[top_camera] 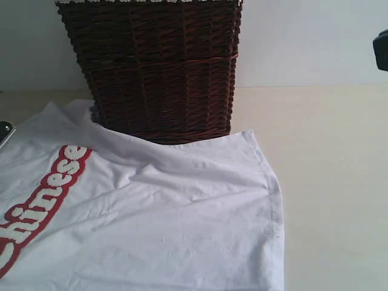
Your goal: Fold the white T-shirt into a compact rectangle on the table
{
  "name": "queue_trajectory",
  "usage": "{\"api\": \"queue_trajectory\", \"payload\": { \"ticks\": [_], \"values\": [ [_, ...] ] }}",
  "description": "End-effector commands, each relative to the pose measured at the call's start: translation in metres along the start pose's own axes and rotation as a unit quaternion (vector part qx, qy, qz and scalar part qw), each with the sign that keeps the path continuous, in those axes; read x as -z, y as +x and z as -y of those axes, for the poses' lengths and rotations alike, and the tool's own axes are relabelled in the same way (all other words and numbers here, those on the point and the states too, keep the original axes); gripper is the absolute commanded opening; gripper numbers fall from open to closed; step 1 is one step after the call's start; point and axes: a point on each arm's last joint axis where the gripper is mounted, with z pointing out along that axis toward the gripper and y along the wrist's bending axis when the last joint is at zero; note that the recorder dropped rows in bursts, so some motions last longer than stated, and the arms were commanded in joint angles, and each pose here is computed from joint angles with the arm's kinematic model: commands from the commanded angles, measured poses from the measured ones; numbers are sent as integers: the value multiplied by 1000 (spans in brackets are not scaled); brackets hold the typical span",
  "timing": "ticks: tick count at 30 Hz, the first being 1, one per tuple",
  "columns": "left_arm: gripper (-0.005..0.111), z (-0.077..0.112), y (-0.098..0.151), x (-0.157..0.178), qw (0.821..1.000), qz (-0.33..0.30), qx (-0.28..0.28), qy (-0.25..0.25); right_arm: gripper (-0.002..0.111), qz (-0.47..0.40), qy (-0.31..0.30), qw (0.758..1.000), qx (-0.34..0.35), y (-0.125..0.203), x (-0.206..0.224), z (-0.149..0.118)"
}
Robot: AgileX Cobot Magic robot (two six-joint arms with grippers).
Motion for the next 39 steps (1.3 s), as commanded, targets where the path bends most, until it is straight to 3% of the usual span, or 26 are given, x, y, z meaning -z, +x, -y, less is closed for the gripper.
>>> {"api": "queue_trajectory", "payload": {
  "ticks": [1,6,12,20,30,37,39],
  "values": [
    [104,13,27,-4,1000,6,-12,11,0,-2,3,1000,2,1,-2,0],
    [104,13,31,-9,1000,22,-14,1,0,-2,3,1000,2,1,-2,0],
    [104,18,21,-31,998,56,-14,39,0,-9,5,1000,7,5,-5,0],
    [104,23,35,-34,998,49,5,37,0,-12,9,1000,17,8,-7,0],
    [104,20,35,-34,999,43,0,24,43,-43,8,997,59,10,-17,-2],
    [104,20,35,-34,999,43,0,24,74,-135,-2,984,117,17,-55,-10],
    [104,20,35,-34,999,43,0,24,77,-155,-6,980,128,18,-66,-13]
  ]
}}
